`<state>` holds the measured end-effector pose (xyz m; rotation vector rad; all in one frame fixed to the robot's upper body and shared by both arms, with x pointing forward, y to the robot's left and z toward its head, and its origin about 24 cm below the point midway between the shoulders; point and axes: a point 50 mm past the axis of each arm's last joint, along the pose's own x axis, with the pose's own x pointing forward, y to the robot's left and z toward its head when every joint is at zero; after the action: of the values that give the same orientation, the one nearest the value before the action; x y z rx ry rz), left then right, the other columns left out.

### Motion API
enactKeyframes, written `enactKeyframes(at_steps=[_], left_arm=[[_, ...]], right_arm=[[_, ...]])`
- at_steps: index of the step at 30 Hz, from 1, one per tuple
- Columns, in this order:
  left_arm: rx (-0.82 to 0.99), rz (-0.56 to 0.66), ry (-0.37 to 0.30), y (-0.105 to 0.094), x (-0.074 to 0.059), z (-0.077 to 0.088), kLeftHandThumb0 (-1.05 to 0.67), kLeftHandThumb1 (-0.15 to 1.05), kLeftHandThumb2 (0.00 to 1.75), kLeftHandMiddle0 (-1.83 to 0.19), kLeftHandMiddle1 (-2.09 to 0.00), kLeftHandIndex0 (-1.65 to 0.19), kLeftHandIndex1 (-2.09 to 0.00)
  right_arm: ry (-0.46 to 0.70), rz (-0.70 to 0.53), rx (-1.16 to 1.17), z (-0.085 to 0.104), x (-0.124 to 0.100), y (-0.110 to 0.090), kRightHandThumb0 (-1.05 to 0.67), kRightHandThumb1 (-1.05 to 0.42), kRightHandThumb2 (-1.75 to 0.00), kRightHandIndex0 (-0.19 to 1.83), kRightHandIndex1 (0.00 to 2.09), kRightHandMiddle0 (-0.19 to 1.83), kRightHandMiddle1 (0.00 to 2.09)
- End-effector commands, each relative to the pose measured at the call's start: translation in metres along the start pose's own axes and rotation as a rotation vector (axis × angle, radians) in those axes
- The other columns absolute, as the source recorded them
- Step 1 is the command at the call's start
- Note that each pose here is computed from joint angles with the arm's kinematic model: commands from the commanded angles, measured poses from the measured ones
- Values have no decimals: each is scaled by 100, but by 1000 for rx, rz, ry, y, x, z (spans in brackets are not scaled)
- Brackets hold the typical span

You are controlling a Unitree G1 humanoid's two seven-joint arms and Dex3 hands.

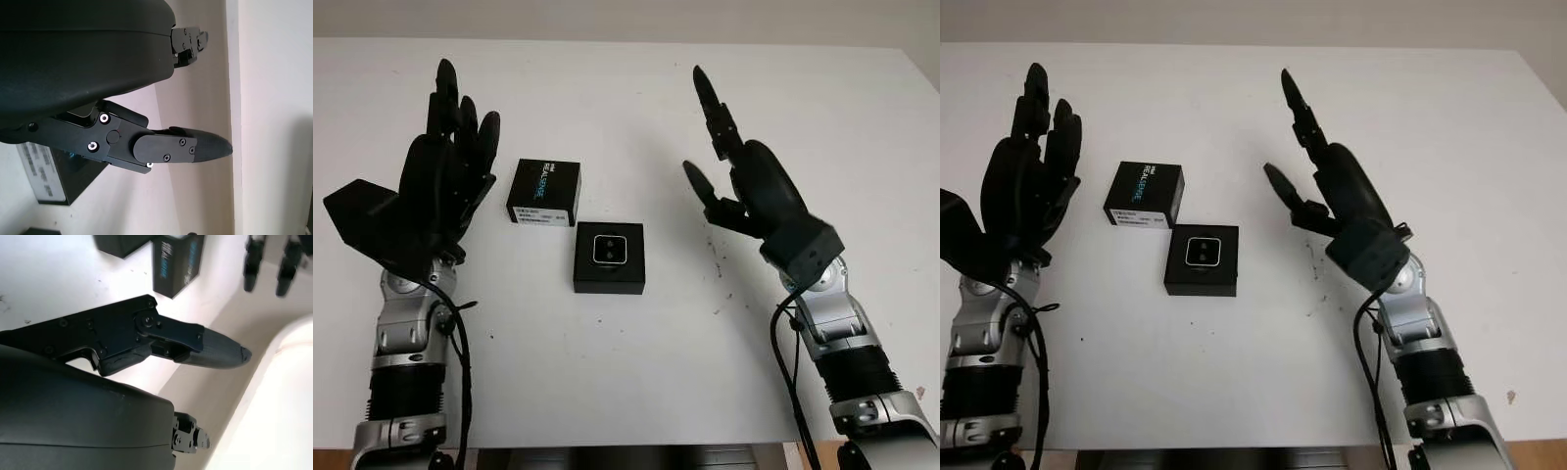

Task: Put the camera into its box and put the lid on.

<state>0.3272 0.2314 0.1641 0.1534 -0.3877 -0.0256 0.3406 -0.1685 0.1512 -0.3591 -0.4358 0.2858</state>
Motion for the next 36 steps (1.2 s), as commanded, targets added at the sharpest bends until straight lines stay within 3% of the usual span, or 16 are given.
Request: enactKeyframes(at_steps=[1, 5, 9, 12, 16, 24, 36], left_arm=[[141, -16, -28, 9, 8, 10, -61, 105, 18, -22, -16, -11, -16], [286, -122, 13, 23, 13, 13, -65, 99, 6, -29, -11, -16, -16], [466, -279, 65, 37, 18, 17, -69, 93, 4, -15, -3, -6, -10], [616, -384, 142, 48, 25, 17, -79, 87, 3, -2, -1, 0, -6], [813, -452, 219, 51, 33, 18, -84, 85, 4, 13, -2, 7, -4], [1039, -530, 233, 44, 46, 17, -79, 84, 5, 14, -5, 10, -4], [1017, -468, 207, 33, 61, 4, -82, 85, 6, 11, -6, 11, -5]], right_arm=[[18, -21, 41, -3, 0, -5, -77, -105, -67, -10, 5, -11, 6], [32, -29, 51, -6, -2, -7, -75, -105, -66, -10, 6, -10, 6], [45, -28, 49, -8, -3, -8, -74, -105, -67, -9, 6, -10, 6], [45, -35, 55, -10, -4, -8, -73, -105, -65, -9, 6, -9, 6], [49, -38, 53, -10, -5, -8, -73, -105, -65, -10, 5, -9, 6], [52, -39, 38, -10, -5, -7, -72, -105, -65, -10, 6, -9, 6], [39, -43, 12, -12, -5, -3, -73, -105, -67, -5, 8, -5, 8]])
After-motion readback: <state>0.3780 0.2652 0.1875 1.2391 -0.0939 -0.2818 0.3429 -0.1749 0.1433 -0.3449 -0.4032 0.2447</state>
